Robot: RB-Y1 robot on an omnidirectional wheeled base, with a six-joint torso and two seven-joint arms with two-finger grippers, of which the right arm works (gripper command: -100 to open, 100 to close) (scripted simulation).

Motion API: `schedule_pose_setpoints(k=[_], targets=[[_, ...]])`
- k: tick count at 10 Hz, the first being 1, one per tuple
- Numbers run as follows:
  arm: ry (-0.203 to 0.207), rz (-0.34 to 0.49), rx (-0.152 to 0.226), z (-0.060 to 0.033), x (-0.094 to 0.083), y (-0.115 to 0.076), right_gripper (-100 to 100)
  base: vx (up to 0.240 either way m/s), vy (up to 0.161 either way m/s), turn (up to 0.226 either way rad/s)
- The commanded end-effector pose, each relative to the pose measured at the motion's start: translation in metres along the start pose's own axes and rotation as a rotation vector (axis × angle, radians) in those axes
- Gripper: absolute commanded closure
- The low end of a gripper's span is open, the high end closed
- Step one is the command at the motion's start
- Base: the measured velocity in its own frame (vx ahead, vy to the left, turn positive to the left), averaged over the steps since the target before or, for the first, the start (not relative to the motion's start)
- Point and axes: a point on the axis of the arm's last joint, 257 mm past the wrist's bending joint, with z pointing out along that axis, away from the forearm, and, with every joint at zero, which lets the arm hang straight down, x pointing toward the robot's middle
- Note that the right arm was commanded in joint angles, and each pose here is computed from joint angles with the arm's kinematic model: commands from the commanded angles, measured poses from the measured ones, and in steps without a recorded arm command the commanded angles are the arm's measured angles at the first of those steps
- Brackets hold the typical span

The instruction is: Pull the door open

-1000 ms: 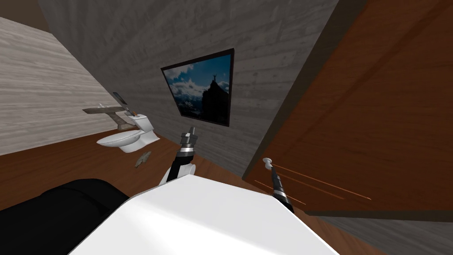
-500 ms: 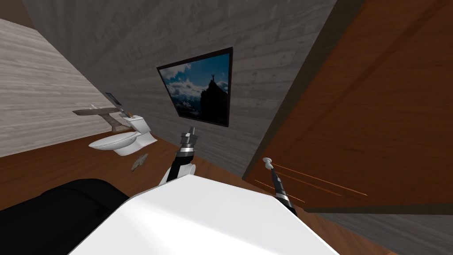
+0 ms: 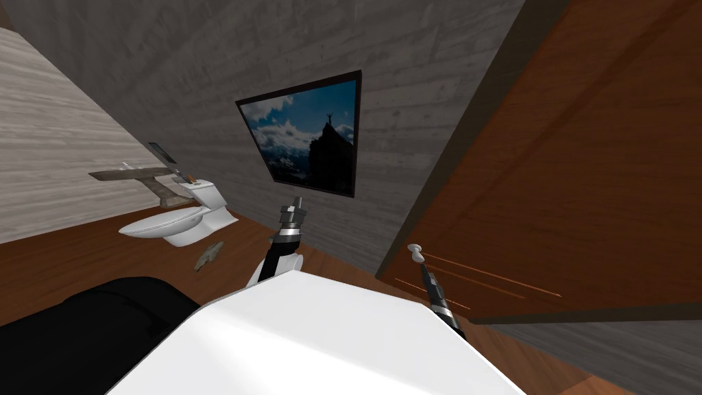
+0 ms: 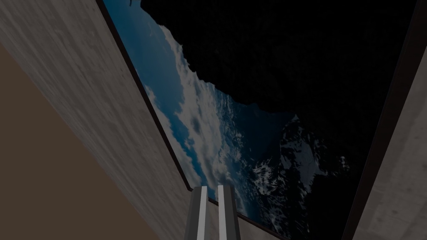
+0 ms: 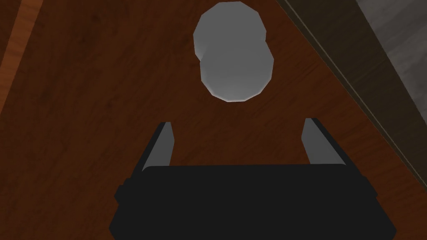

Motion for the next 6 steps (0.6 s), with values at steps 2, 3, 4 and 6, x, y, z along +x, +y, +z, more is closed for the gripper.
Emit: schedule_pose_setpoints(k=[2,3,4,6], targets=[[0.014,-0.088,-0.006,-0.0067,-0.002,-0.002,-100,0.022,0.044,-0.075],[0.023,-0.135,-0.01,-0.0116,-0.003,-0.004,-100,0.012,0.037,-0.058],[0.023,-0.143,-0.01,-0.0116,-0.003,-0.004,-100,0.013,0.03,-0.037],[0.042,-0.236,-0.02,-0.0215,-0.005,-0.007,-100,0.025,0.039,-0.084]])
